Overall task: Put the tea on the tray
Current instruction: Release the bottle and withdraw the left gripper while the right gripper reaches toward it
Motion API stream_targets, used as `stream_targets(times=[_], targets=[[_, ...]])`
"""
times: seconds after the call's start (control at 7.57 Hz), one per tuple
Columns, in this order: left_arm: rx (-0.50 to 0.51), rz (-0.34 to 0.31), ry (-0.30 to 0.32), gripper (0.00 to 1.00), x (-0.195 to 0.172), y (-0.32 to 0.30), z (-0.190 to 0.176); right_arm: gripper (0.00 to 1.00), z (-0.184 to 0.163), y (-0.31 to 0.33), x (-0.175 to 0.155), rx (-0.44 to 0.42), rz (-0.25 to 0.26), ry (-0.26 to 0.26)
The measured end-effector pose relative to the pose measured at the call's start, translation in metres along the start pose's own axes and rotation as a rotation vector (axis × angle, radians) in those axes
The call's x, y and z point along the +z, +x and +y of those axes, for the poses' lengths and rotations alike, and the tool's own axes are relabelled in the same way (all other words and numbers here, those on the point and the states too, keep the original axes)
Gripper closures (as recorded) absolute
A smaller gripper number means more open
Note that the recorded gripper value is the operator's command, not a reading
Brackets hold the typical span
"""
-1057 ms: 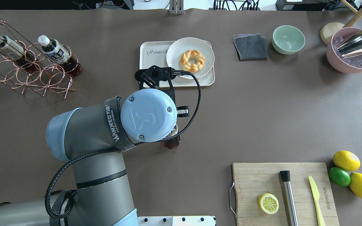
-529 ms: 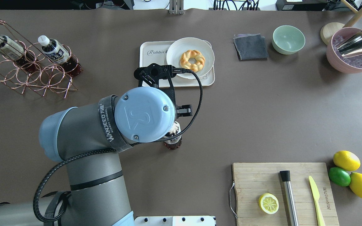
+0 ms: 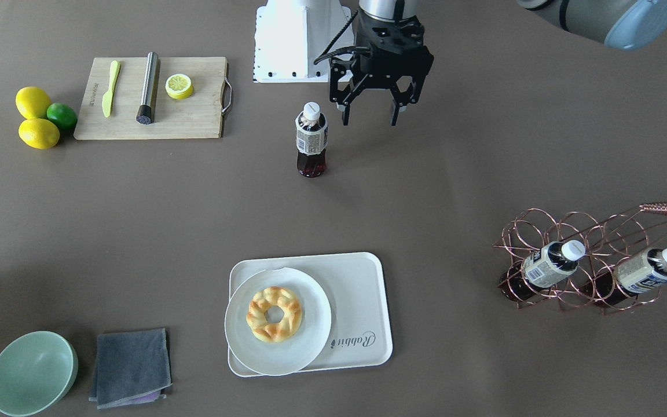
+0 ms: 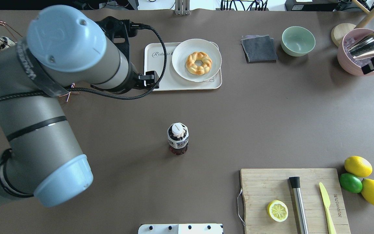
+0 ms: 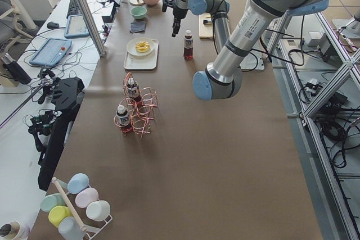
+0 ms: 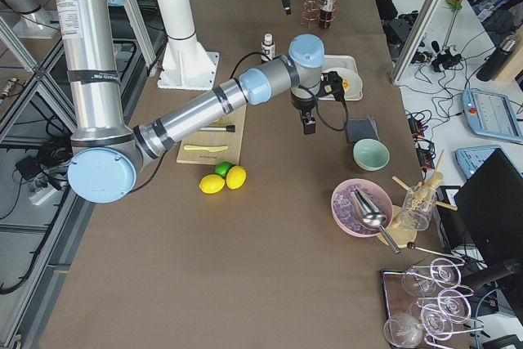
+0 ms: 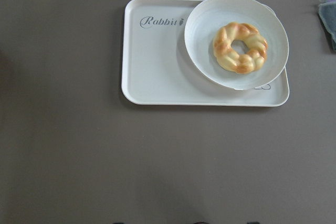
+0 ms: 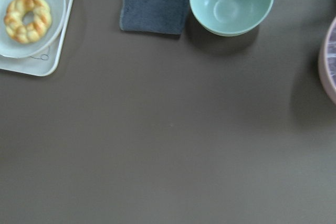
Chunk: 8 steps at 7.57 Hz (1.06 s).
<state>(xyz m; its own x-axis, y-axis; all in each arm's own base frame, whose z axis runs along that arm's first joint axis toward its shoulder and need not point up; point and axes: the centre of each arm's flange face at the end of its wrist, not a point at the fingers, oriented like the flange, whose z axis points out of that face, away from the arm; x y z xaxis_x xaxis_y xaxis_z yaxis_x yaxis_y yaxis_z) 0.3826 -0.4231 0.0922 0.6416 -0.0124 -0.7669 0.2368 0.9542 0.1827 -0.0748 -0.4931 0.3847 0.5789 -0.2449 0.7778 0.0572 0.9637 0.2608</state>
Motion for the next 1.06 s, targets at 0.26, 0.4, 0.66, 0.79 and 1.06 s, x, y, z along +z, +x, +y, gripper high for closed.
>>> stream_targets(times=[0.26, 0.4, 0.66, 0.79, 1.06], targets=[[0.057, -0.014, -0.046, 0.17, -0.015, -0.079, -0.042, 0.03, -0.012, -0.119, 0.013, 0.104, -0.030, 0.018], [0.085, -0.027, -0.066, 0.17, -0.018, -0.119, -0.059, 0.03, -0.014, -0.171, 0.025, 0.144, -0.046, 0.017], [0.138, -0.050, -0.099, 0.17, -0.025, -0.191, -0.085, 0.03, -0.007, -0.272, 0.059, 0.182, -0.047, 0.018], [0.158, -0.057, -0.112, 0.17, -0.028, -0.222, -0.095, 0.03, 0.000, -0.324, 0.071, 0.182, -0.020, 0.010], [0.178, -0.062, -0.123, 0.17, -0.035, -0.260, -0.104, 0.04, 0.015, -0.404, 0.089, 0.205, 0.018, -0.004]])
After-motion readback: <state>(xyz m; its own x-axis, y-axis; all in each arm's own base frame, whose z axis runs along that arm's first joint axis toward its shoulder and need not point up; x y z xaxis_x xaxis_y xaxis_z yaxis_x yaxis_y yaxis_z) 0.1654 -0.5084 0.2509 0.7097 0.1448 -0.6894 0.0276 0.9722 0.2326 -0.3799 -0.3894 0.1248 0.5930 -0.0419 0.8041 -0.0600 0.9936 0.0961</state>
